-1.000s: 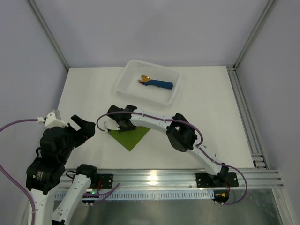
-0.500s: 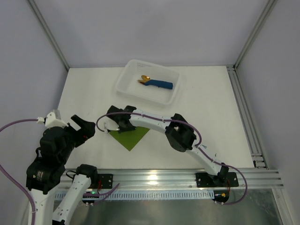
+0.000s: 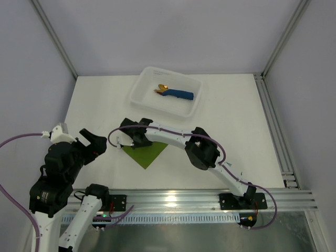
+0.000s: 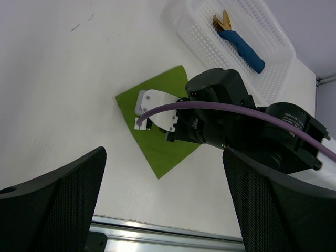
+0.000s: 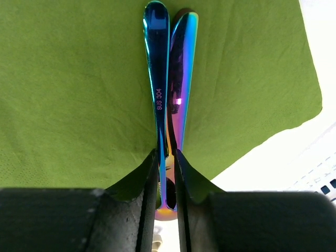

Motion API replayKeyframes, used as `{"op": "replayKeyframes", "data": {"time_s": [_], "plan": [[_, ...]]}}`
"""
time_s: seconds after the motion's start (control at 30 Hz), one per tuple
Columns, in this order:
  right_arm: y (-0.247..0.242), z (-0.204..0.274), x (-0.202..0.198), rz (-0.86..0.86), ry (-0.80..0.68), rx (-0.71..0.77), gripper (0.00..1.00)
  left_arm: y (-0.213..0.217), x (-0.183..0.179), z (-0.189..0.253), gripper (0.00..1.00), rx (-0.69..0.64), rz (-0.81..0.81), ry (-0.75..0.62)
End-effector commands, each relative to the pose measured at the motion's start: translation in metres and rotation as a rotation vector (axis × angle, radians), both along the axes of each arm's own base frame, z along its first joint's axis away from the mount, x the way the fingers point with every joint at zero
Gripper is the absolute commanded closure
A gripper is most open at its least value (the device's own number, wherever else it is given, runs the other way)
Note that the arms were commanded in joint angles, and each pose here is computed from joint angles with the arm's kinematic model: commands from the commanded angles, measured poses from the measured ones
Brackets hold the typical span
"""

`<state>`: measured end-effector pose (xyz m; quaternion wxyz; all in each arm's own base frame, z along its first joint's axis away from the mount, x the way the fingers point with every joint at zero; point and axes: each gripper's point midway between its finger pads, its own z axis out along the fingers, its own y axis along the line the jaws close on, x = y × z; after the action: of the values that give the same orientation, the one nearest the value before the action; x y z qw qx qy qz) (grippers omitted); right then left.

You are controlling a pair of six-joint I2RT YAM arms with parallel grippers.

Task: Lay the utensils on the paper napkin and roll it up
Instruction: Place the utensils on the napkin, then pick up the utensils from the container.

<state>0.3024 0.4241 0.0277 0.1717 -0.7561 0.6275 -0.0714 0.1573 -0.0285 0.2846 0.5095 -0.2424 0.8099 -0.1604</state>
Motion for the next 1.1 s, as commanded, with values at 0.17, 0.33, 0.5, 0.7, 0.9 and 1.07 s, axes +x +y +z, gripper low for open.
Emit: {"op": "replayKeyframes", "data": {"time_s": [0.17,0.33,0.5,0.7,0.9,1.07], "plan": [[0.009,0.04,0.008,-0.033,-0.052,0.097,0.77,-0.003,0.0,-0.001,0.07,-0.004,-0.014,0.011],[0.01,0.053,0.009,-0.047,-0.044,0.145,0.76,-0.004,0.0,0.001,0.07,-0.008,-0.017,0.01],[0.014,0.075,0.003,-0.054,-0.033,0.22,0.7,-0.003,-0.001,0.002,0.07,-0.011,-0.016,0.007],[0.004,0.124,0.001,-0.107,-0.028,0.35,0.67,-0.003,-0.003,0.004,0.07,-0.016,-0.013,-0.001],[-0.065,0.148,0.008,-0.365,-0.018,0.431,0.68,-0.003,-0.002,0.001,0.07,-0.013,-0.013,0.007],[-0.152,0.132,-0.009,-0.639,0.002,0.359,0.7,-0.006,0.0,-0.001,0.07,-0.018,-0.023,0.002]]}}
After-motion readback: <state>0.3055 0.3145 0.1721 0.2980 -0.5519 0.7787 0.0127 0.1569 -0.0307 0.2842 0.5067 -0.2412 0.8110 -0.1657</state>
